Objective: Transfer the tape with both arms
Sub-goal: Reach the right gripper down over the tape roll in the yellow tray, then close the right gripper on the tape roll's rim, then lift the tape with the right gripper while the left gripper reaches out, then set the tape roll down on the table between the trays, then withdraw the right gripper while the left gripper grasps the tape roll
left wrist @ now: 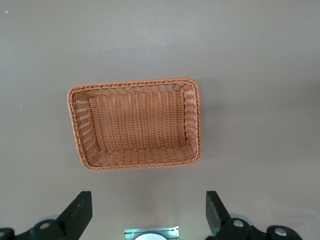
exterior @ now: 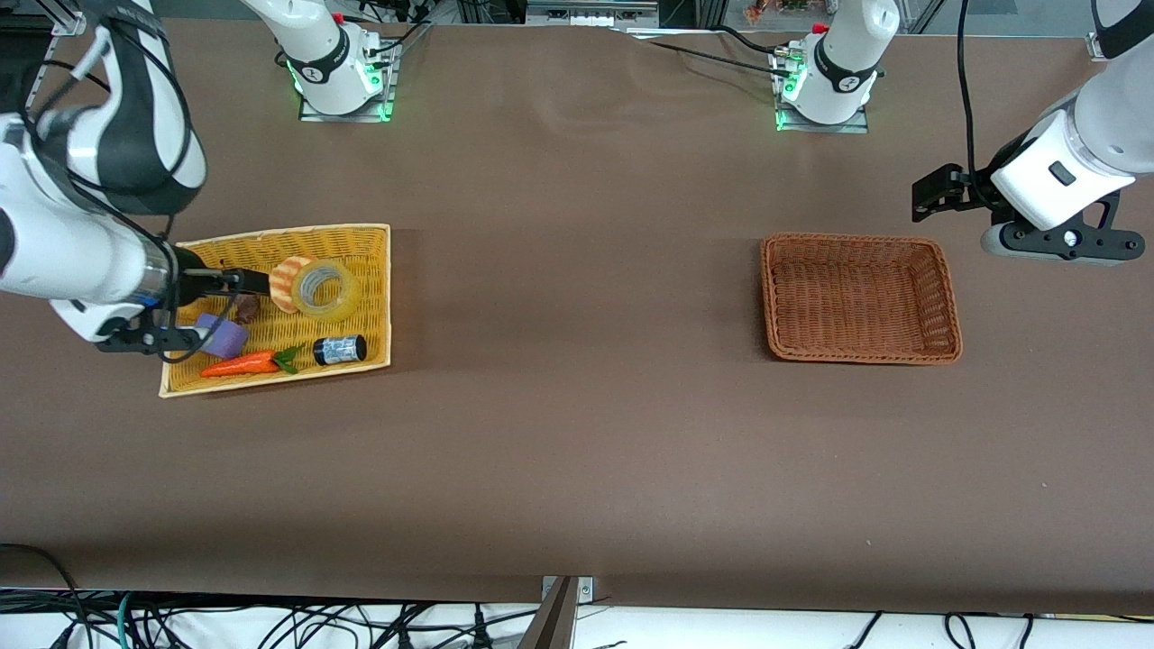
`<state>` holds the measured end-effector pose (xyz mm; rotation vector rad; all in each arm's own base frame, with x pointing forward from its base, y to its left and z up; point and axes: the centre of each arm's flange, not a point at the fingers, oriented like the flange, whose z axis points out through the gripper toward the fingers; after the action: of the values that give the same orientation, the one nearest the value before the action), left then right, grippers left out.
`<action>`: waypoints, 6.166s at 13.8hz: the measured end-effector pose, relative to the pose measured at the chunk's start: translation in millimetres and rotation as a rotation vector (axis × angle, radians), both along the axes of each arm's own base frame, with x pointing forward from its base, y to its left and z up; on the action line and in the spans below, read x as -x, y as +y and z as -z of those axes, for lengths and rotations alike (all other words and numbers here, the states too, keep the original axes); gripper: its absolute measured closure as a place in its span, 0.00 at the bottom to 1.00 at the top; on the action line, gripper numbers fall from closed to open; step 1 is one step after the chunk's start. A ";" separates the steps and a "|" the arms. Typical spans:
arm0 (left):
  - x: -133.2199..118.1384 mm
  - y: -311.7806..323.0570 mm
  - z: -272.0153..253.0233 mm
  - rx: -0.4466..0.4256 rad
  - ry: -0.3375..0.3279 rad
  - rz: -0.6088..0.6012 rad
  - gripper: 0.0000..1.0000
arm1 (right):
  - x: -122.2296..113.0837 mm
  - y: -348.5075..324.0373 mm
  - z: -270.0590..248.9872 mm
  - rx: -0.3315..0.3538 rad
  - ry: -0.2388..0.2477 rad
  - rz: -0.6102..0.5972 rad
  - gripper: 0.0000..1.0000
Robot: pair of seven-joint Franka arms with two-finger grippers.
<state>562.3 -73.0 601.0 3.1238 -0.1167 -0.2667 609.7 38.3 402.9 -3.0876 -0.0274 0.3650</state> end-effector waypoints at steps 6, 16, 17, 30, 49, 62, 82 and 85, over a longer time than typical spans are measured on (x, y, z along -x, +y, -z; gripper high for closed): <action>-0.1 0.3 0.6 0.000 0.001 0.000 0.00 | 30.0 24.2 85.5 -0.010 -0.046 0.062 0.00; 9.3 14.9 6.3 0.003 -0.018 -0.025 0.00 | 78.6 44.8 150.7 -0.015 -0.129 0.061 0.00; 9.4 14.9 7.3 0.003 -0.016 -0.025 0.00 | 82.4 47.0 155.1 -0.017 -0.137 0.057 0.00; 6.1 17.3 28.4 0.002 -0.006 -0.030 0.00 | 115.3 52.3 195.6 -0.026 -0.201 0.045 0.46; 5.1 19.0 29.7 0.002 -0.006 -0.034 0.00 | 74.0 317.0 2.0 -0.089 -0.199 0.215 0.79; -8.1 36.9 128.6 -0.011 0.092 -0.070 0.00 | 118.9 509.3 161.3 -0.025 -0.157 0.223 0.79; 82.7 -247.5 280.6 0.178 -0.031 -0.329 0.00 | -12.4 261.3 -69.5 0.060 -0.083 -0.067 0.00; 106.5 -295.3 317.8 0.180 0.017 -0.284 0.00 | -32.9 136.5 -98.1 0.054 -0.006 -0.079 0.00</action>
<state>455.8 -368.3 283.2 2.9089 0.2843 -0.2617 642.6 174.8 501.0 -3.1478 -0.1429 0.3658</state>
